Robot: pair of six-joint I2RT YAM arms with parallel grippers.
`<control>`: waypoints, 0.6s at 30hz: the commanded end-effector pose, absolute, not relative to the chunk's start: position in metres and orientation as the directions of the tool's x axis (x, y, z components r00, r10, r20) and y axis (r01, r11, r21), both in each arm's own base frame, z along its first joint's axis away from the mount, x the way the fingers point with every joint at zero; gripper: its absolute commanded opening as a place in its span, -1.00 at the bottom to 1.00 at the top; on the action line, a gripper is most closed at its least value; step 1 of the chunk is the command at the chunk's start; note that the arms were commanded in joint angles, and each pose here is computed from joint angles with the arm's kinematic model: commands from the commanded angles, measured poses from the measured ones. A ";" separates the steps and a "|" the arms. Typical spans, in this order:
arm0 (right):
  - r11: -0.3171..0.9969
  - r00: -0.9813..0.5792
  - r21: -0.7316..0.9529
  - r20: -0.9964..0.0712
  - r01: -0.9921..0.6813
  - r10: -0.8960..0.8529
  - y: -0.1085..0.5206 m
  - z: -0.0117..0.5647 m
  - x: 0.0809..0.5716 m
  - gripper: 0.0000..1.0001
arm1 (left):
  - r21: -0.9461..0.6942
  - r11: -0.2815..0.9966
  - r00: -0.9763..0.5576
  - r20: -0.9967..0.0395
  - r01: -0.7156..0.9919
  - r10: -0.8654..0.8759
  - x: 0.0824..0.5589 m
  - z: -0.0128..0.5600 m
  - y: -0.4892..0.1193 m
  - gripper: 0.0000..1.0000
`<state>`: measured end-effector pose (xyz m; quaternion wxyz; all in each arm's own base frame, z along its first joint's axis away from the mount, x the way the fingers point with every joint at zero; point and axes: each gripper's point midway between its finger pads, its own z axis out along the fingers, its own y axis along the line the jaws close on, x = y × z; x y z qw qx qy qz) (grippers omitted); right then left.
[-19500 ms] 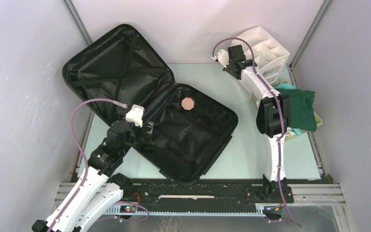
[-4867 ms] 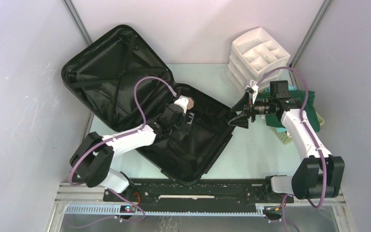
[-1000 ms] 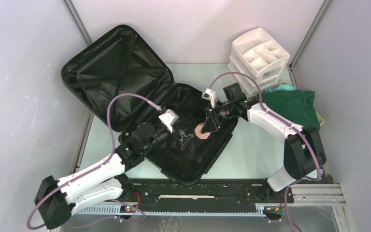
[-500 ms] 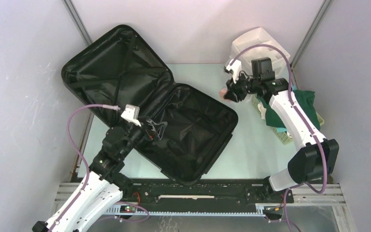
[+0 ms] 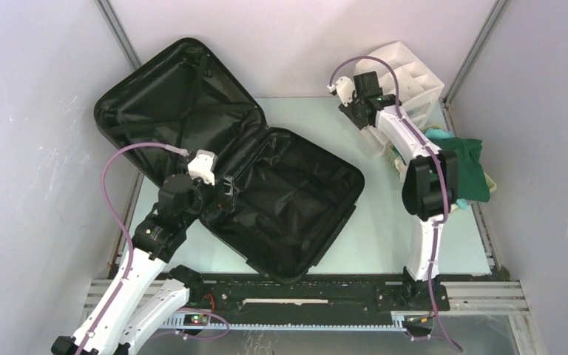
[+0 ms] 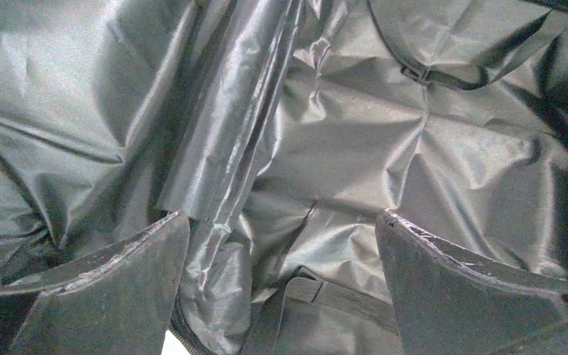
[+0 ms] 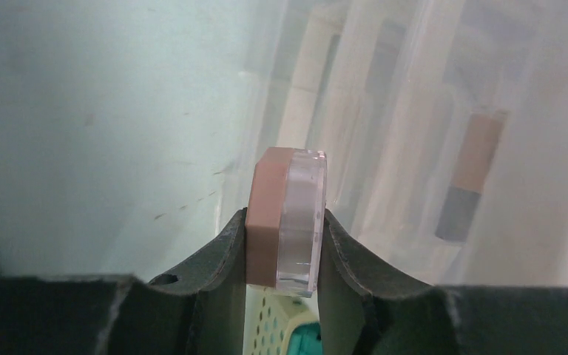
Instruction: Open, take out, and arrange the luggage
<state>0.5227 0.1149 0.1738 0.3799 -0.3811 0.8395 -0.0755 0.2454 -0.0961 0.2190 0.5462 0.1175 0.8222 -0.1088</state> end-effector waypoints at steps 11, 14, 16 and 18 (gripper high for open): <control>0.709 -0.534 -0.536 -0.471 -0.459 -0.702 0.091 0.135 0.574 0.28 | 0.014 0.966 -0.358 -0.927 0.259 0.109 0.251 0.213 -0.075 1.00; 0.723 -0.540 -0.493 -0.482 -0.485 -0.690 0.098 0.132 0.567 0.52 | 0.010 0.965 -0.361 -0.926 0.261 0.107 0.251 0.212 -0.076 1.00; 0.730 -0.538 -0.475 -0.493 -0.492 -0.684 0.101 0.135 0.564 0.53 | 0.009 0.965 -0.364 -0.925 0.262 0.107 0.251 0.212 -0.076 1.00; 0.735 -0.532 -0.462 -0.507 -0.497 -0.678 0.104 0.140 0.562 0.51 | 0.007 0.965 -0.366 -0.924 0.264 0.107 0.251 0.211 -0.077 1.00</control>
